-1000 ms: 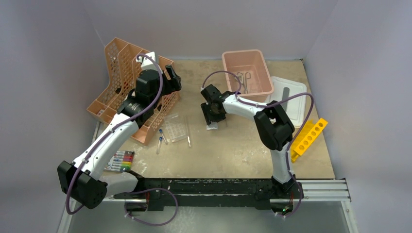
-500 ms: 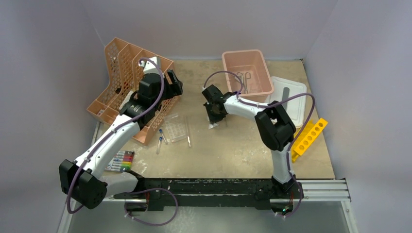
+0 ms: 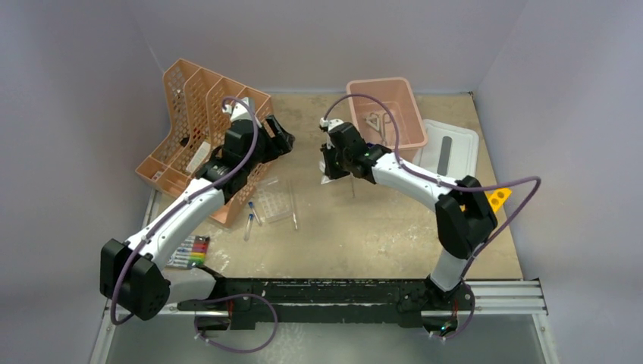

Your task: Organize the chemistry lab equipment

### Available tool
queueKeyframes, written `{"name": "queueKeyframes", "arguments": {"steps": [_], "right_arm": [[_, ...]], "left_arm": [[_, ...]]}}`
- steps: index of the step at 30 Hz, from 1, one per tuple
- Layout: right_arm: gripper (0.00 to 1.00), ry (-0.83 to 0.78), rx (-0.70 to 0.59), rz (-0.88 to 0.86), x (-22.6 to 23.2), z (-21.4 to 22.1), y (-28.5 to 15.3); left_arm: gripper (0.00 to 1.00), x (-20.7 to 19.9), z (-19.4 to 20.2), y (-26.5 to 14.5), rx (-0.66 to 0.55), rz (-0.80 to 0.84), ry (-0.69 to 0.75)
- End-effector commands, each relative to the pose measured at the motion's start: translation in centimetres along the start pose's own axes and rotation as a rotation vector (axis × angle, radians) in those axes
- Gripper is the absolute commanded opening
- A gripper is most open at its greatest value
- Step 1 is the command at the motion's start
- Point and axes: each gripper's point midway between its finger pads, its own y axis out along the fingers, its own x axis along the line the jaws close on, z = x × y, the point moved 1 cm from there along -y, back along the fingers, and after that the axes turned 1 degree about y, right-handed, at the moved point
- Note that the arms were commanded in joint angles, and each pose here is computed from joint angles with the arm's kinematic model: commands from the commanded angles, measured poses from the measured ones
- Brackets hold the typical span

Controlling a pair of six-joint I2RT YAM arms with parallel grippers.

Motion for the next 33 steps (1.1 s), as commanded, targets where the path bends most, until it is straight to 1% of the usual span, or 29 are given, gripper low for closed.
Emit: {"name": "queueKeyframes", "arguments": {"steps": [1,3,4,6,8,13,20,25,33], "right_arm": [[0.15,-0.015,-0.191,-0.098,1.6,-4.6,-2.9],[0.15,-0.011,-0.233,-0.134,2.2,-5.6,-4.0],[0.15,-0.009,-0.251,-0.156,2.5,-6.0,-4.5],[0.15,-0.011,-0.302,-0.207,3.4,-7.1,-5.7],[0.15,-0.012,-0.348,-0.234,3.8,-8.0,-7.0],[0.15,0.007,-0.399,-0.258,3.5,-9.5,-8.7],[0.15,0.049,-0.45,-0.314,3.0,-11.4,-10.3],[0.15,0.062,-0.48,-0.364,2.7,-12.2,-11.3],[0.16,0.029,-0.483,-0.442,3.4,-12.2,-12.0]], "left_arm": [[0.71,-2.6,1.1,1.5,0.044,0.114,-0.168],[0.7,-3.2,1.5,1.9,0.053,0.153,-0.198],[0.7,-4.0,1.2,2.0,0.041,0.2,-0.211],[0.7,-5.3,1.6,2.3,0.065,0.278,-0.225],[0.69,-5.9,2.3,2.6,0.093,0.312,-0.229],[0.6,-7.8,2.4,2.3,0.115,0.431,-0.238],[0.49,-9.1,1.8,1.2,0.097,0.525,-0.252],[0.39,-10.0,1.8,1.4,0.111,0.574,-0.262],[0.34,-10.8,1.2,1.9,0.111,0.592,-0.252]]}}
